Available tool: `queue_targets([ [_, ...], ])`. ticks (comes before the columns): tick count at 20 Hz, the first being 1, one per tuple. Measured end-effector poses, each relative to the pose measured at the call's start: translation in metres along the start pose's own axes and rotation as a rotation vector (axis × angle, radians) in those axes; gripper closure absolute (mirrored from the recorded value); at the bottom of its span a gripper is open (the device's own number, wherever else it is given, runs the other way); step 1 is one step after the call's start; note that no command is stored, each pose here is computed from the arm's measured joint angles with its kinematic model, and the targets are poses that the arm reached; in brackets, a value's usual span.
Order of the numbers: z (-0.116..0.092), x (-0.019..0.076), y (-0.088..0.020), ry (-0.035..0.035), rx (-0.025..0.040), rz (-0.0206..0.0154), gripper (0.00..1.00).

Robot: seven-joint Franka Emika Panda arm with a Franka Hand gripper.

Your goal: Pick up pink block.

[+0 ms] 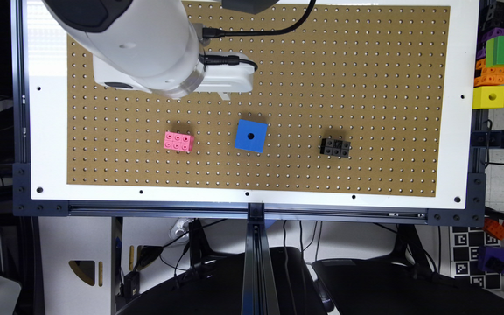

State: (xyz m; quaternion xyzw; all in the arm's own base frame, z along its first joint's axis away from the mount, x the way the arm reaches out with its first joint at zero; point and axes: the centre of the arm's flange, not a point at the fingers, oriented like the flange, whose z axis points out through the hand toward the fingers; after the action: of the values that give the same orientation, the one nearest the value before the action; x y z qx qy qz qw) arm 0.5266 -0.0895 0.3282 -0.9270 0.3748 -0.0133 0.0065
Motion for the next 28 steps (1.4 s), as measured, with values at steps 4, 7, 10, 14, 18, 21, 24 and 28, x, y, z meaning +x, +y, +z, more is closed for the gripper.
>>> queue_targets([
  [4, 0.001, 0.0014, 0.003, -0.0011, -0.001, 0.0071, 0.0],
  [7, -0.001, 0.0068, 0.007, 0.005, 0.0018, 0.0172, 0.0],
  [10, -0.005, 0.0207, 0.006, 0.0189, 0.0089, 0.0259, 0.0],
  [14, 0.003, 0.0546, -0.001, 0.0322, 0.0114, 0.0345, 0.0],
  [18, 0.013, 0.078, -0.005, 0.0337, 0.0107, 0.037, 0.0],
  [21, 0.013, 0.0803, -0.003, 0.0345, 0.0103, 0.0382, 0.0],
  [24, 0.013, 0.0885, 0.012, 0.037, 0.0039, 0.0391, 0.0],
  [28, 0.013, 0.0964, 0.027, 0.0375, 0.0022, 0.0371, 0.0],
])
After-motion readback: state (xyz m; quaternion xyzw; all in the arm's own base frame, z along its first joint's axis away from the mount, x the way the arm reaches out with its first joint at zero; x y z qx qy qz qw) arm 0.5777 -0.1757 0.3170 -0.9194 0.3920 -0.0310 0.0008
